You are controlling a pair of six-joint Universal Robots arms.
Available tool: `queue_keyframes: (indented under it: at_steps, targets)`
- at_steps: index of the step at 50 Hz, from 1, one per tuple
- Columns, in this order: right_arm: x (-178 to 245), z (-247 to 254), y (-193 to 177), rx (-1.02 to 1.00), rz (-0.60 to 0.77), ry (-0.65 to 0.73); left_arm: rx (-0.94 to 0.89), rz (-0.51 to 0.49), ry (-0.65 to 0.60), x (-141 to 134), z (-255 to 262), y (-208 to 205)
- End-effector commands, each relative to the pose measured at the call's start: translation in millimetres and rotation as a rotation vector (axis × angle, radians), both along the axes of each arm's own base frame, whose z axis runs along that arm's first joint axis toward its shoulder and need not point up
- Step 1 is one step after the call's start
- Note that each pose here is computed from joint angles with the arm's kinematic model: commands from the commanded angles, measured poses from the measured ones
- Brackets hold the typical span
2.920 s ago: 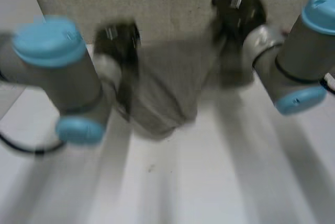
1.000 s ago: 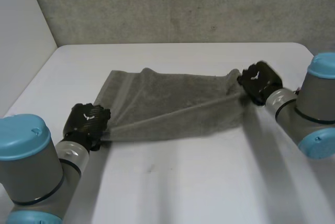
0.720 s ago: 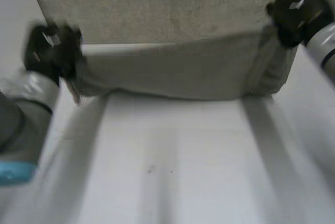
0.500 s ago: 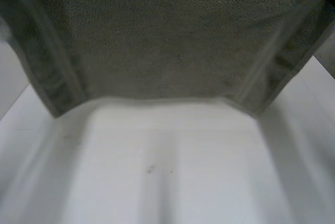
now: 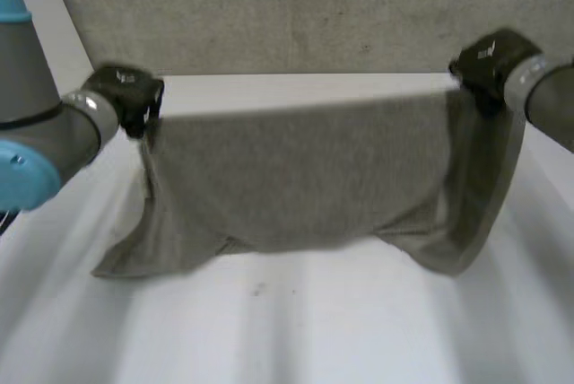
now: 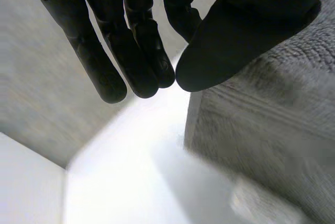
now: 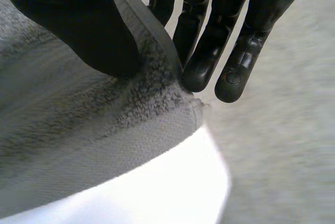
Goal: Fold the towel.
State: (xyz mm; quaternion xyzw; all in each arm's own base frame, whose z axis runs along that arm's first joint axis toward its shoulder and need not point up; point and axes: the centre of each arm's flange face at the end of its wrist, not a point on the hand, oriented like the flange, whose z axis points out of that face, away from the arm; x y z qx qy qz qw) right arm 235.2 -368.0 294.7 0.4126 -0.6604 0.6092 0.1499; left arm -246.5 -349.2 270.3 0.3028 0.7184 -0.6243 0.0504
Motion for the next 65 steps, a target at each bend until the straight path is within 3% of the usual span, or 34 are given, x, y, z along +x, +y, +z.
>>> queue_keyframes:
  at_steps: [1, 2, 3, 4, 5, 6, 10, 15, 22, 26, 28, 30, 31, 36, 40, 47, 53, 60, 62, 65]
  targets:
    - [10.8, 97.7, -36.5, -0.591, -0.063, -0.207, -0.620, -0.019, 0.283, -14.4, 135.8, -34.6]
    - [13.8, 124.1, -31.4, -0.734, -0.058, -0.287, -0.622, -0.019, 0.284, -14.5, 136.1, -34.5]
    - [11.1, 147.2, -23.5, -0.849, -0.058, -0.358, -0.747, -0.037, 0.390, -13.5, 163.0, -32.1]
    - [11.1, 147.4, -23.4, -0.850, -0.057, -0.358, -0.867, -0.057, 0.497, -8.5, 191.8, -24.7]
    - [8.2, 161.8, -15.3, -0.930, -0.052, -0.405, -0.868, -0.058, 0.498, -8.5, 192.1, -24.6]
    - [8.2, 161.9, -15.2, -0.931, -0.052, -0.406, -0.962, -0.084, 0.591, -4.3, 213.1, -17.4]
    - [8.6, 153.0, -5.8, -0.923, -0.031, -0.423, -1.009, -0.110, 0.662, -0.1, 220.0, -13.2]
    - [9.6, 124.5, -7.4, -0.798, -0.034, -0.382, -0.899, -0.056, 0.607, 12.9, 187.1, -31.3]
    - [13.9, 76.5, -10.0, -0.581, 0.023, -0.300, -0.581, -0.020, 0.508, 11.2, 86.3, -46.0]
    - [20.0, 19.9, -10.0, -0.398, 0.076, -0.242, -0.438, -0.020, 0.466, 9.5, 32.6, -45.4]
    - [22.1, -1.8, -9.0, -0.339, 0.097, -0.224, -0.291, -0.018, 0.423, 8.0, -24.6, -42.1]
    - [24.7, -50.9, -8.0, -0.206, 0.118, -0.193, -0.231, -0.008, 0.400, 8.8, -49.2, -40.0]
    - [24.7, -51.1, -8.0, -0.206, 0.119, -0.193, -0.230, -0.008, 0.400, 8.9, -49.4, -40.0]
    - [22.9, -117.2, -4.2, -0.036, 0.102, -0.130, -0.052, 0.008, 0.227, 13.3, -126.6, -20.8]
    - [16.0, -152.0, 7.8, 0.093, 0.078, -0.011, -0.019, -0.006, 0.112, 16.3, -144.0, -7.4]
    - [-4.0, -135.9, 38.5, 0.247, -0.012, 0.121, 0.027, -0.011, -0.195, 44.7, -121.3, 30.6]
    - [-20.4, -107.3, 85.6, 0.376, -0.016, 0.198, 0.103, 0.012, -0.248, 63.7, -98.8, 56.6]
    - [-34.8, -81.7, 136.9, 0.435, 0.036, 0.307, 0.410, -0.054, -0.305, 74.7, -68.1, 134.3]
    - [-39.3, -74.5, 154.9, 0.435, 0.073, 0.371, 0.424, -0.082, -0.316, 73.9, -63.8, 142.3]
    - [-39.8, -73.0, 151.6, 0.399, 0.079, 0.393, 0.377, -0.125, -0.307, 68.5, -59.0, 141.5]
